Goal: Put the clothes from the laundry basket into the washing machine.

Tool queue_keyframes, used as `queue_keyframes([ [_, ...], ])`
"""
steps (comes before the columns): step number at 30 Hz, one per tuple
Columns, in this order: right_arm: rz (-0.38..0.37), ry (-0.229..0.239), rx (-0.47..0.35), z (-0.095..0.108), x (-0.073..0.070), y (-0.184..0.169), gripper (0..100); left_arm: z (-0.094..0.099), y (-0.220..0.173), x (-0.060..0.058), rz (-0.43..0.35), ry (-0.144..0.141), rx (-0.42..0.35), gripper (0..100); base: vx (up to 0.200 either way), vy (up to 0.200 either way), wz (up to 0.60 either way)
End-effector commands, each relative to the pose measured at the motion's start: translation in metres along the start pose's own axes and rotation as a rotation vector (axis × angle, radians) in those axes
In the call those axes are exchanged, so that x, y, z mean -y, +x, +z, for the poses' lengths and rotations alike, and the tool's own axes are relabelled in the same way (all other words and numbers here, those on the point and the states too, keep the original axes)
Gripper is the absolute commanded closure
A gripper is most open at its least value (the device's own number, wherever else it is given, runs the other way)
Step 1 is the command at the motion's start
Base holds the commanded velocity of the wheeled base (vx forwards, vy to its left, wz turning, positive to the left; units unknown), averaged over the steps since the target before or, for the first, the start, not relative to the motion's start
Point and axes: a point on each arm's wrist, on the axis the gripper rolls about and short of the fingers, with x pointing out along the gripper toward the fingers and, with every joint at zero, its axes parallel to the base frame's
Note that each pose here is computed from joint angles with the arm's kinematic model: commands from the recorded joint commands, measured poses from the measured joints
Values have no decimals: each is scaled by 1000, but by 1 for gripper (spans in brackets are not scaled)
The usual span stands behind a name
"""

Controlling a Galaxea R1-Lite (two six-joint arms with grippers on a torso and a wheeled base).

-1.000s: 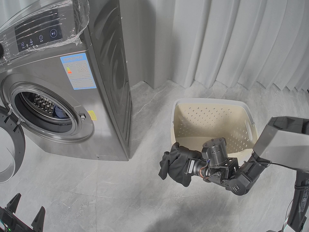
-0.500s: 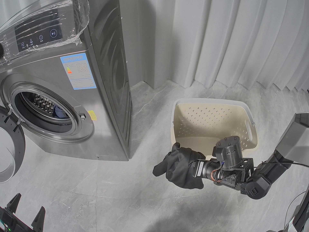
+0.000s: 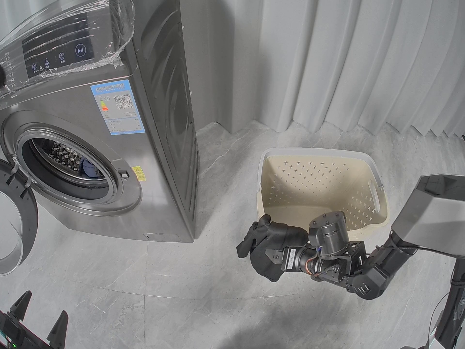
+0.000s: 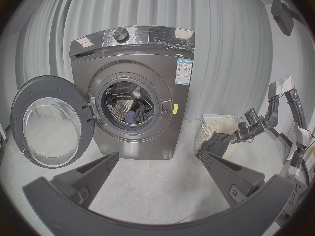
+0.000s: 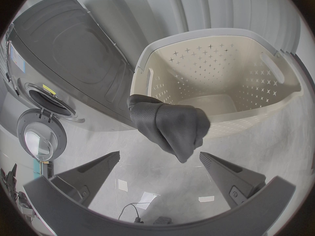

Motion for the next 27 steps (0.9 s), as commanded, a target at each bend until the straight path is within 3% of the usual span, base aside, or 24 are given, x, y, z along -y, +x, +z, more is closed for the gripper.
queue_keyframes([
  [1, -25, 7, -8, -4, 2, 35, 0, -5, 1, 0, 2, 0, -19, 0, 0, 0, 0],
  [10, -75, 37, 74, 12, 8, 50, 0, -5, 1, 0, 0, 1, -19, 0, 0, 0, 0],
  [11, -75, 37, 74, 12, 8, 50, 100, -5, 1, 0, 0, 1, -19, 0, 0, 0, 0],
  [21, -50, 46, 95, 18, 0, 38, 100, -5, 1, 0, 2, 0, -19, 0, 0, 0, 0],
  [27, 39, 4, 120, 19, -19, -12, 100, -5, 1, 0, 0, 0, -19, 0, 0, 0, 0],
])
